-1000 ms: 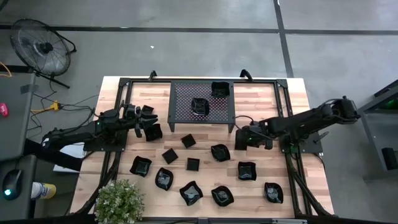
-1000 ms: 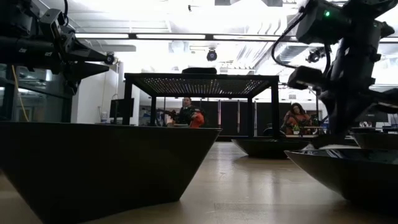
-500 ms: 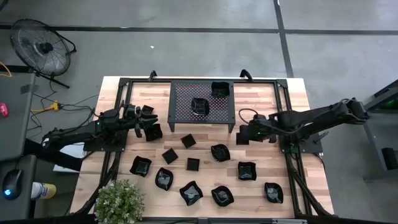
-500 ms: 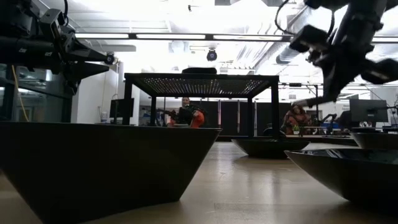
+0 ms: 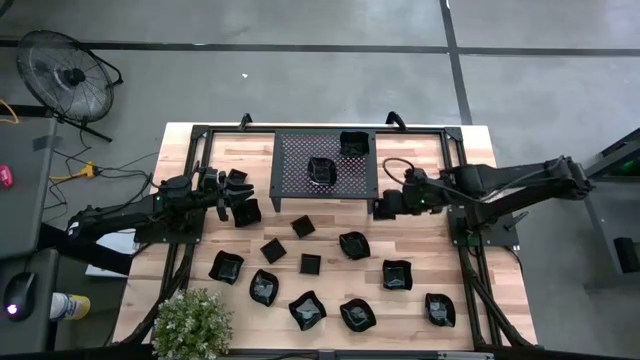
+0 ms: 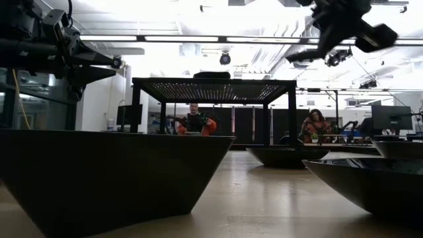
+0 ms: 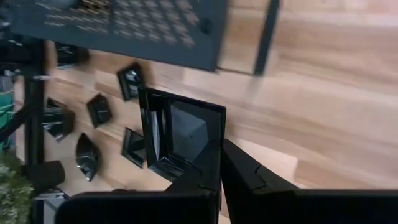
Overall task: Pick & Place Mini shaped plates
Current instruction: Put the black square plate on the shelf
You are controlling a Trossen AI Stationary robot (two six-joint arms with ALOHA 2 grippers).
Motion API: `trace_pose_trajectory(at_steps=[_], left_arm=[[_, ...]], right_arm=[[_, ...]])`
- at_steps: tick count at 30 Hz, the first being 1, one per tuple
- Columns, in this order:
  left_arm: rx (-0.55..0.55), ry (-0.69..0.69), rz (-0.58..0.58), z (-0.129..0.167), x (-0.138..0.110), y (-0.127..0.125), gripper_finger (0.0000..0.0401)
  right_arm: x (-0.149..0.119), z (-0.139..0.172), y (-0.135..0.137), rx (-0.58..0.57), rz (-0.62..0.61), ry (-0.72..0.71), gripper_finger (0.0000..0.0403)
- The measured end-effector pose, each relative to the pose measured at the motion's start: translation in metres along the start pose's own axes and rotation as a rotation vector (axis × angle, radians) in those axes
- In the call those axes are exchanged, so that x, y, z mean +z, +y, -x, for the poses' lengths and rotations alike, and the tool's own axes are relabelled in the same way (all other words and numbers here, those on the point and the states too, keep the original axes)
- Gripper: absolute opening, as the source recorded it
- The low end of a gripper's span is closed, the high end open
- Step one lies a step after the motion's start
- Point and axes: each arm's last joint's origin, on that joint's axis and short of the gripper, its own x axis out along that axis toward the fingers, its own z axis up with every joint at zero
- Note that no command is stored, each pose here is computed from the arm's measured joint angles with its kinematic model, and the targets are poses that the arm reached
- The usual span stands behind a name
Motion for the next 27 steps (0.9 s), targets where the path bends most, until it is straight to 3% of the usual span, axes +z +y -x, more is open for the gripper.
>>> trace_pose_trajectory(at_steps=[10, 27], left_arm=[[0.000, 0.000, 0.000, 0.000, 0.000, 0.000, 0.0124], [0.000, 0.000, 0.000, 0.000, 0.000, 0.000, 0.0124]], right_arm=[[0.031, -0.001, 0.037, -0.018, 0.072, -0.036, 0.0000], [0.082, -0.046, 0.043, -0.015, -0.002, 0.009, 0.0000]])
